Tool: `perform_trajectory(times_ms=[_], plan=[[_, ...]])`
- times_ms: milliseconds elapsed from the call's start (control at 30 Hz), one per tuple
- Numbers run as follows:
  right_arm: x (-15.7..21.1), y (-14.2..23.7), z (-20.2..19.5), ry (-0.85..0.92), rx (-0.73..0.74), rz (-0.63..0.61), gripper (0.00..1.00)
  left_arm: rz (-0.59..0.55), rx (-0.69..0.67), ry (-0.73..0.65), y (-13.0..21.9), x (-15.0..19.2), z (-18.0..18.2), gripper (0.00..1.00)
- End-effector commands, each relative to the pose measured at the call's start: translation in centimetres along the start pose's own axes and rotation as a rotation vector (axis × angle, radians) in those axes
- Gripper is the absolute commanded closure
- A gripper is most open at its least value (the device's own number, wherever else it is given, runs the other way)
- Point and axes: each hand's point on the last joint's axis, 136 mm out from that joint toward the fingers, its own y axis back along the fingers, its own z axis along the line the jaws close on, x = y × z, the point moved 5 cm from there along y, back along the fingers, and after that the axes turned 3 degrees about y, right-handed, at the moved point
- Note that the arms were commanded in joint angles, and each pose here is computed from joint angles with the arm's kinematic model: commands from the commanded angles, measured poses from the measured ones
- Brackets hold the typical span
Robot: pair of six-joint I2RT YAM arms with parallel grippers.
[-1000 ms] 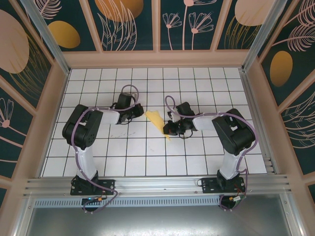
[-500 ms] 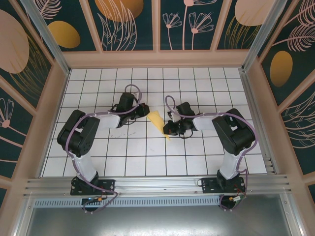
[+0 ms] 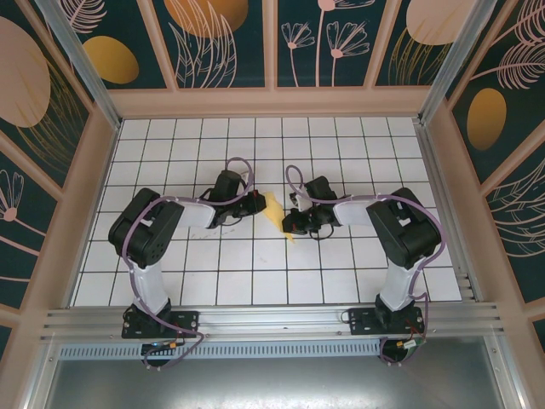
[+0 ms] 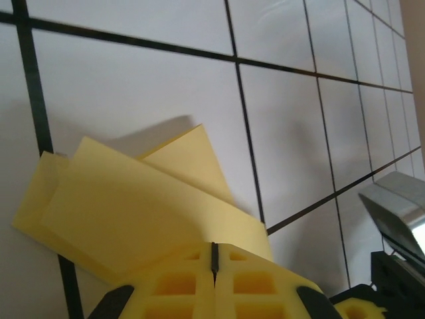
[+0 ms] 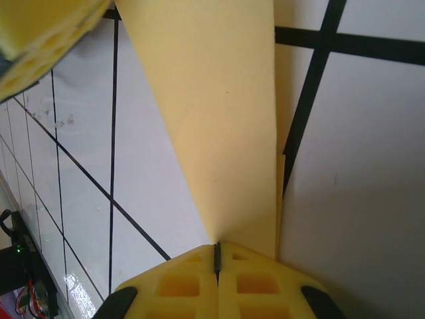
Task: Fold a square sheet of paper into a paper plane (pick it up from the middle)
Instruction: Fold the wing for the fifth time at the center of the table.
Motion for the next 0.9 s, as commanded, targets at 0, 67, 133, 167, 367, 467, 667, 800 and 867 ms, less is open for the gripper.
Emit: perform_trajectory(times_ms=[0, 67, 133, 167, 367, 467, 667, 800, 867], plan=[[-0.7, 0.1, 1.0, 0.016, -0.024, 0.008, 1.00, 0.028, -0.020, 0.005, -0.7, 0.7, 0.9, 0.99], [-1.2, 0.1, 1.4, 0.026, -0.029, 0.000, 1.00, 0.031, -0.042, 0.009, -0.8, 0.8, 1.3, 1.00], [-1.9, 0.0, 1.8, 0.037, -0.035, -0.009, 1.00, 0.035, -0.068, 0.011, -0.8, 1.0, 1.8, 1.00], [-2.1, 0.0, 1.9, 0.041, -0.035, -0.012, 1.00, 0.035, -0.079, 0.012, -0.9, 1.0, 2.0, 1.00], [-3.8, -1.6, 1.8, 0.042, -0.002, -0.008, 1.00, 0.041, -0.122, 0.021, -0.9, 1.4, 2.9, 1.00], [-4.2, -2.5, 1.8, 0.050, 0.002, 0.004, 1.00, 0.042, -0.136, 0.032, -1.0, 1.5, 3.2, 1.00], [-3.5, -3.5, 0.7, 0.040, 0.038, 0.043, 1.00, 0.046, -0.220, 0.063, -1.0, 1.8, 4.5, 1.00], [-1.8, -2.9, 0.2, 0.037, 0.050, 0.065, 1.00, 0.047, -0.298, 0.091, -0.8, 2.2, 5.7, 1.00], [-0.7, -2.5, 0.1, 0.040, 0.048, 0.079, 1.00, 0.048, -0.336, 0.105, -0.7, 2.5, 6.4, 1.00]])
